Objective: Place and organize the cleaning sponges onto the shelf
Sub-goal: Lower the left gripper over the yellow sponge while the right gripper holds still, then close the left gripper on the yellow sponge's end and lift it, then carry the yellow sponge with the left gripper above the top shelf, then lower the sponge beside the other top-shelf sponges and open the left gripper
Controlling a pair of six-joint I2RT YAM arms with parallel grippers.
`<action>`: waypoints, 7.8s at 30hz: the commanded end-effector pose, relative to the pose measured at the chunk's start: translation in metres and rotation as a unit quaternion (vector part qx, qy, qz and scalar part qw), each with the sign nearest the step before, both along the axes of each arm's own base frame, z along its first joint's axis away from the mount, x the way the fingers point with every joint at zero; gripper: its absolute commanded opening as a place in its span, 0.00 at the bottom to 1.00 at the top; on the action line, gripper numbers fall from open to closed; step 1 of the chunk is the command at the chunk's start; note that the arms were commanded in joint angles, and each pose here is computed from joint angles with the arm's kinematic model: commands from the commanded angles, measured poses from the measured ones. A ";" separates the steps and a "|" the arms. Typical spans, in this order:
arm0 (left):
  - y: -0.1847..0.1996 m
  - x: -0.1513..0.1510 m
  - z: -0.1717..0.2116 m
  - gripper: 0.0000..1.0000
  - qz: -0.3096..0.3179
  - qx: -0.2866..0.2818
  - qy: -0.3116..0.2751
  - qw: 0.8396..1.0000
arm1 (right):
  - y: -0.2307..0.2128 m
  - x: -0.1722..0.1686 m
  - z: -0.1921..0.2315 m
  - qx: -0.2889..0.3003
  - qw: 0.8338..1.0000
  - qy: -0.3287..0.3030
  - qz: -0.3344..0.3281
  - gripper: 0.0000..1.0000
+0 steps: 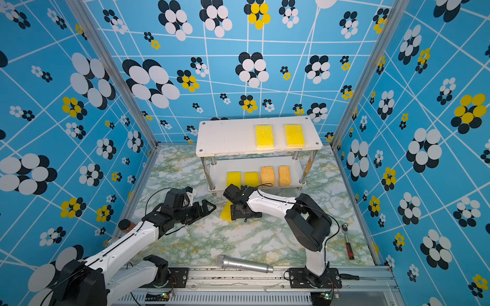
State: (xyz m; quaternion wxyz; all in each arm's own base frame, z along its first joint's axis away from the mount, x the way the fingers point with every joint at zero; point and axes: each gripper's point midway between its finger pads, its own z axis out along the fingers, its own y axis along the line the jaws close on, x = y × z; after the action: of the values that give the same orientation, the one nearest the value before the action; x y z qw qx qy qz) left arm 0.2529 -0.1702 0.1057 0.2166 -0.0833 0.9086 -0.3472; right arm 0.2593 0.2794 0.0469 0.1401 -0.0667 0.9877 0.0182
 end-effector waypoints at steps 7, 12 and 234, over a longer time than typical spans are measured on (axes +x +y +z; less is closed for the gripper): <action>-0.030 0.011 0.007 0.99 -0.112 0.131 -0.050 0.984 | -0.058 0.004 0.066 0.045 0.997 -0.046 -0.040 0.96; -0.041 0.004 -0.004 0.99 -0.148 0.168 -0.048 0.973 | -0.094 0.003 0.088 0.058 0.993 -0.072 -0.072 0.97; -0.111 0.145 0.259 0.69 0.050 0.216 -0.217 0.951 | -0.139 -0.009 0.078 0.097 0.985 -0.087 -0.114 0.99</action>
State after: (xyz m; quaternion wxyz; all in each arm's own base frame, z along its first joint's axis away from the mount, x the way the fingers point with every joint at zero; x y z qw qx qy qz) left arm 0.3959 -0.2772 0.3785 0.4547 -0.0052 0.8780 -0.1492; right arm 0.2517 0.1450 0.1233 0.2290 0.0578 0.9668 0.0972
